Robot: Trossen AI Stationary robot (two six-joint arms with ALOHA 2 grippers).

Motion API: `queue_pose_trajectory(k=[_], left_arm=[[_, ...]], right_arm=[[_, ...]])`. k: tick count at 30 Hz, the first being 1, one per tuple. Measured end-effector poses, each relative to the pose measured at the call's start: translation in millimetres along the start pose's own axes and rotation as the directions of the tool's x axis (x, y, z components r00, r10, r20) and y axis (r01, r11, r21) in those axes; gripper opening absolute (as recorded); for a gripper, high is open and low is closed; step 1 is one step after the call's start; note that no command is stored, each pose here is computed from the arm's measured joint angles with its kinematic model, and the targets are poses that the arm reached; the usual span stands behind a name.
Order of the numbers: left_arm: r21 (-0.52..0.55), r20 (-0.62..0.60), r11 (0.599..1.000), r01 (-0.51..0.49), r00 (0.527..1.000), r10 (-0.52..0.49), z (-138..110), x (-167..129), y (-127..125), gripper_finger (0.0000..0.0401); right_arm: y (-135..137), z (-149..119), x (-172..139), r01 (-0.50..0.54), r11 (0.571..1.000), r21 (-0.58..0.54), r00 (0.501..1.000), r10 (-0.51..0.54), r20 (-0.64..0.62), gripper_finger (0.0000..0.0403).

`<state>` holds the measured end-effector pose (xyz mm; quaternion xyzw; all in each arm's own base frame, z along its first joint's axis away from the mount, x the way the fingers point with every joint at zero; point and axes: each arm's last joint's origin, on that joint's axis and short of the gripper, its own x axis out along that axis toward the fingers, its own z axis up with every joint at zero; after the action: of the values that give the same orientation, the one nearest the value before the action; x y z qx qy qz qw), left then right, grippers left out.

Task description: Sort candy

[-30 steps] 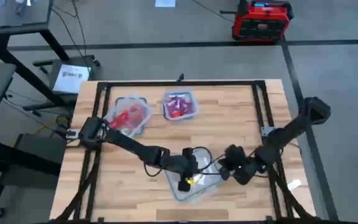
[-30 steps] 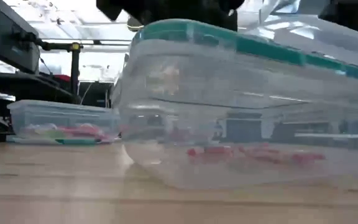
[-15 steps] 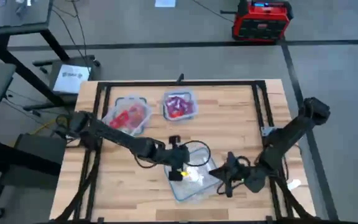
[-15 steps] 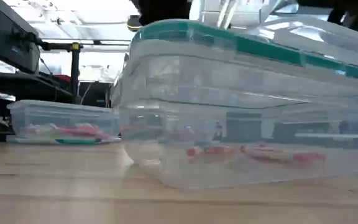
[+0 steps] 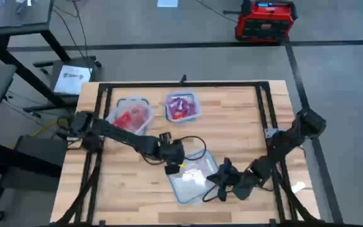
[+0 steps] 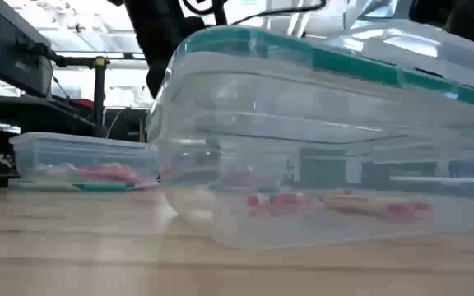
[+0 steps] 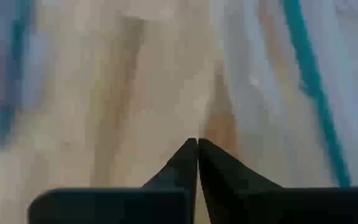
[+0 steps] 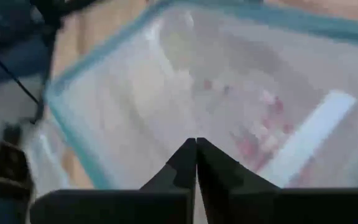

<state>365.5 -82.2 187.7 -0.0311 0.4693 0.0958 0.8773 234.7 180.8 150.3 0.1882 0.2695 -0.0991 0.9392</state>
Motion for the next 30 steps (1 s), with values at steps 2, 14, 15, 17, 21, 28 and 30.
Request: queue_pose_trajectory(k=[2,14,15,17,21,28,30], left_arm=[[-0.026,0.026,0.998,0.064,0.998,-0.063,-1.5,2.5,-3.9,0.0],[-0.056,0.156,0.982,0.179,0.973,-0.169,1.9,1.5,-19.9,0.0],[-0.05,0.168,0.982,0.183,0.971,-0.173,3.1,1.2,-20.3,0.0],[-0.045,0.178,0.981,0.187,0.968,-0.176,4.7,0.6,-20.7,0.0],[-0.048,0.189,0.981,0.186,0.967,-0.174,7.5,-0.3,-19.7,0.0],[-0.049,0.209,0.98,0.194,0.961,-0.179,9.5,-1.0,-20.7,0.0],[-0.046,0.21,0.98,0.195,0.961,-0.181,9.1,-1.3,-21.8,0.0]], right_arm=[[-6.5,2.0,-1.1,0.037,0.999,-0.026,0.999,-0.038,-0.035,0.0],[-51.4,32.7,-33.2,0.225,0.952,-0.209,0.955,-0.258,-0.146,0.0],[-53.7,36.3,-37.2,0.223,0.952,-0.212,0.955,-0.257,-0.146,0.0],[-54.8,45.6,-46.5,0.2,0.961,-0.192,0.966,-0.226,-0.122,0.0],[-51.2,58.1,-70.4,0.115,0.984,-0.139,0.99,-0.126,-0.071,0.0],[-34.6,45.7,-90.7,0.03,0.988,-0.15,0.997,-0.02,0.07,0.0],[-30.6,36.7,-79.2,0.026,0.986,-0.167,0.994,-0.007,0.111,0.0]])
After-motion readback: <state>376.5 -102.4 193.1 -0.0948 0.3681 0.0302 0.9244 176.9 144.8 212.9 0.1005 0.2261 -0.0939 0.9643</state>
